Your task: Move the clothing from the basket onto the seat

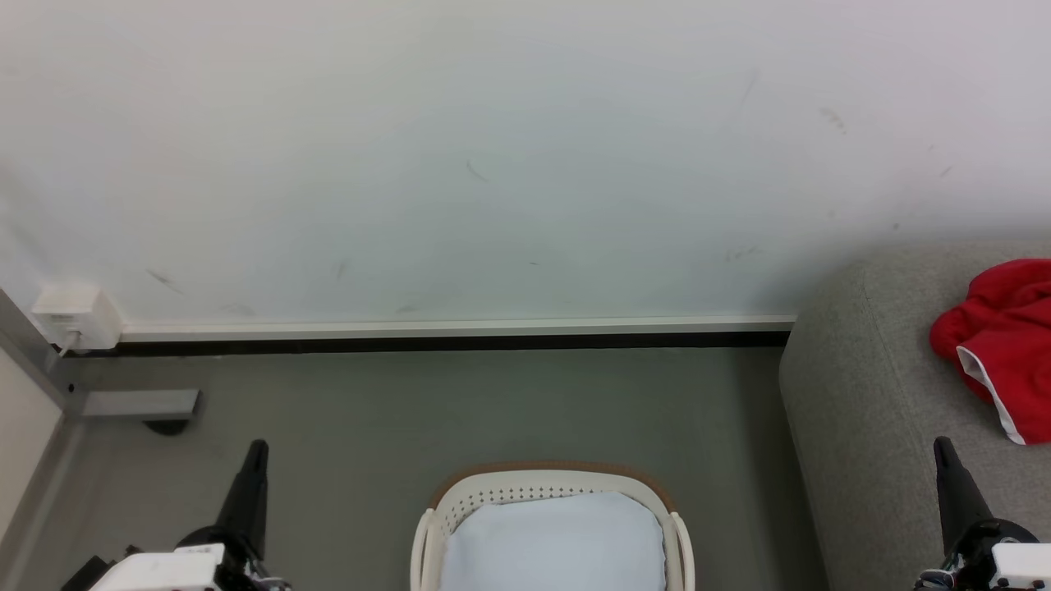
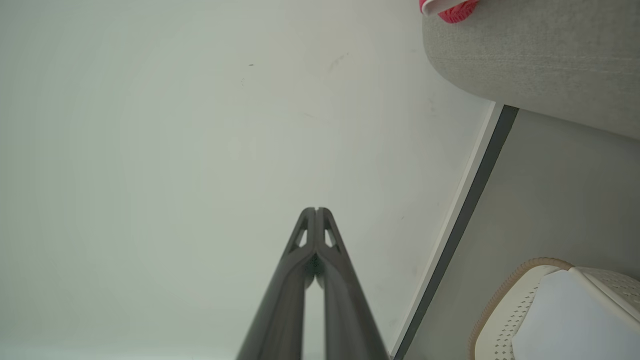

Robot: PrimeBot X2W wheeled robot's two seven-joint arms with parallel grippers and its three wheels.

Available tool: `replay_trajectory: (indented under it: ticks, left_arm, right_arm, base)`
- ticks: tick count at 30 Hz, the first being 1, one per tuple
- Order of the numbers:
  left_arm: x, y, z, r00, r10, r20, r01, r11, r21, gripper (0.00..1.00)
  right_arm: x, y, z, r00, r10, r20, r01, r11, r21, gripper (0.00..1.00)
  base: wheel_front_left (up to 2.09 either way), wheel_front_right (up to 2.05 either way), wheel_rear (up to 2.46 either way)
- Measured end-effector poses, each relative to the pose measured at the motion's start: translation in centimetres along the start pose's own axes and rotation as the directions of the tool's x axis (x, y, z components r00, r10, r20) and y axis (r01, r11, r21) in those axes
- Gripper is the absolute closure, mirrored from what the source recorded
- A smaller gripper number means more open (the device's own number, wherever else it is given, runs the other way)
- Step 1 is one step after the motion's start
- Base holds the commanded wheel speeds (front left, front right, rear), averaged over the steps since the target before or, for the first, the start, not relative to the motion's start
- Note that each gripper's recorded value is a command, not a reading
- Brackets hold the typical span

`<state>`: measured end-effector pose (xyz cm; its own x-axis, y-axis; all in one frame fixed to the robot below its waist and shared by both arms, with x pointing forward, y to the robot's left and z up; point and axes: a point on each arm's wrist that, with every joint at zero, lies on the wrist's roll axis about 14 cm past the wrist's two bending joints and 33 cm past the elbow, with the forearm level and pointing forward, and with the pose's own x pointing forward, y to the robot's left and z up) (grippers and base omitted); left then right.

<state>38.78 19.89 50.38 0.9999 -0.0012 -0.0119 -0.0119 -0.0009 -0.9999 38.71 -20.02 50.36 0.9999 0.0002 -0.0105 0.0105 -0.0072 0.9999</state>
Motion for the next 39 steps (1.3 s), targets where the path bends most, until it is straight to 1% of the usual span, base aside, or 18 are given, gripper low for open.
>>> replay_trajectory:
  ticks: [39]
  left_arm:
    - [0.00,-0.01,0.00,1.000,0.000,0.000,0.000,1.000,0.000,1.00]
  right_arm:
    - [0.00,0.00,-0.01,1.000,0.000,0.001,0.000,1.000,0.001,1.00]
  base:
    - [0.00,0.00,0.00]
